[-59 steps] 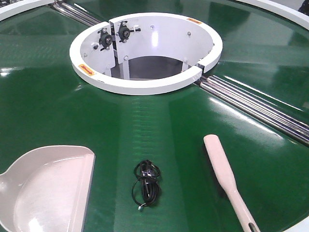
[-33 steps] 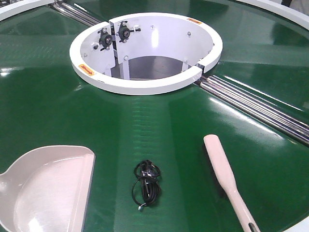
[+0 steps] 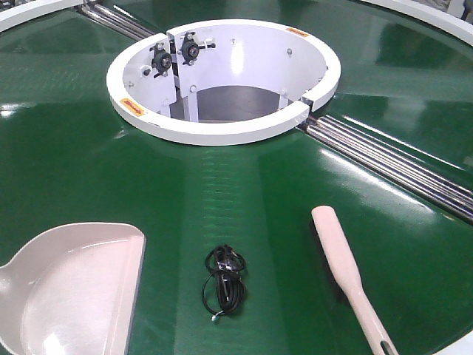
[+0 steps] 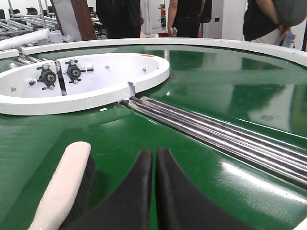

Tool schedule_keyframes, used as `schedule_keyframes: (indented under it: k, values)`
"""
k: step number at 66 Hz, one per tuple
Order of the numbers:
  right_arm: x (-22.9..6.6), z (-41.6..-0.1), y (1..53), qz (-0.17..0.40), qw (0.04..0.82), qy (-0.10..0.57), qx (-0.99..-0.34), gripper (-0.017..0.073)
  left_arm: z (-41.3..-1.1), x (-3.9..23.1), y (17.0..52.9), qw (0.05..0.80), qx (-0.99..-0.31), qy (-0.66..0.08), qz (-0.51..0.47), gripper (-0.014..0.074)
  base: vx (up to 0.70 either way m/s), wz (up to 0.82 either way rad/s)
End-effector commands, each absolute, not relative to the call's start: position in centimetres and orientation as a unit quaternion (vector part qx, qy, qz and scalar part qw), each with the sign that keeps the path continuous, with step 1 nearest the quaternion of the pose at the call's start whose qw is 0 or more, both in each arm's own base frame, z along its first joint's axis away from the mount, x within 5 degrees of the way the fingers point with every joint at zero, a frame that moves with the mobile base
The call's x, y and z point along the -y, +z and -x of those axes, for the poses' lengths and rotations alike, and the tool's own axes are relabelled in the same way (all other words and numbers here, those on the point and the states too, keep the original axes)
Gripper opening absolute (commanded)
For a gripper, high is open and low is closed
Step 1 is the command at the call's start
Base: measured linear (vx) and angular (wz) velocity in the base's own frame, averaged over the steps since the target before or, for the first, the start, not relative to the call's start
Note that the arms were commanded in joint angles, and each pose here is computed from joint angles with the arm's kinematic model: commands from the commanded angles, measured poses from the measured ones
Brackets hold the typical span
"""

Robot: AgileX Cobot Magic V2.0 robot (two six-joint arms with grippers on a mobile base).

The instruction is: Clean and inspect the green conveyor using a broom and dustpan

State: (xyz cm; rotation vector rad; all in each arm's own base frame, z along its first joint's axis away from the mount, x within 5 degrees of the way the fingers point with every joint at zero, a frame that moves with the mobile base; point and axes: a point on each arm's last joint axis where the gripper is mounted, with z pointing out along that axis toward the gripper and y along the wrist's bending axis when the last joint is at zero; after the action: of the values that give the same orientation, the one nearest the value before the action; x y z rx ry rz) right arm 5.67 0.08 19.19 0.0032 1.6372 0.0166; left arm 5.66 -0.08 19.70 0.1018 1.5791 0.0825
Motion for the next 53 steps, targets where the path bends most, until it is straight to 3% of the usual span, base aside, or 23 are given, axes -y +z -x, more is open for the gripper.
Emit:
schedule_keyframes:
  k: [1,21,38,53]
  values:
    - [0.0,-5.7,19.4,0.001,0.706,-0.001,-0.708,-0.0006,-5.6,0.1,19.6,0.724,-0.688,0.032,-0.04,-0.0023,0.0,0.0]
    - [0.0,-5.7,19.5,0.0,0.709,0.0,-0.705,-0.0006,-5.6,0.1,19.8,0.729,-0.683,0.031,-0.039,-0.0023,0.0,0.0]
    - [0.0,-5.7,20.0,-0.002,0.728,-0.001,-0.685,-0.0006,-5.4,0.0,21.2,0.779,-0.625,0.028,-0.025,-0.0023,0.0,0.0]
    - [0.1,-4.9,24.0,-0.01,0.82,0.001,-0.572,-0.0006,-4.6,-0.5,23.9,0.845,-0.533,-0.019,0.039,-0.0023,0.0,0.0]
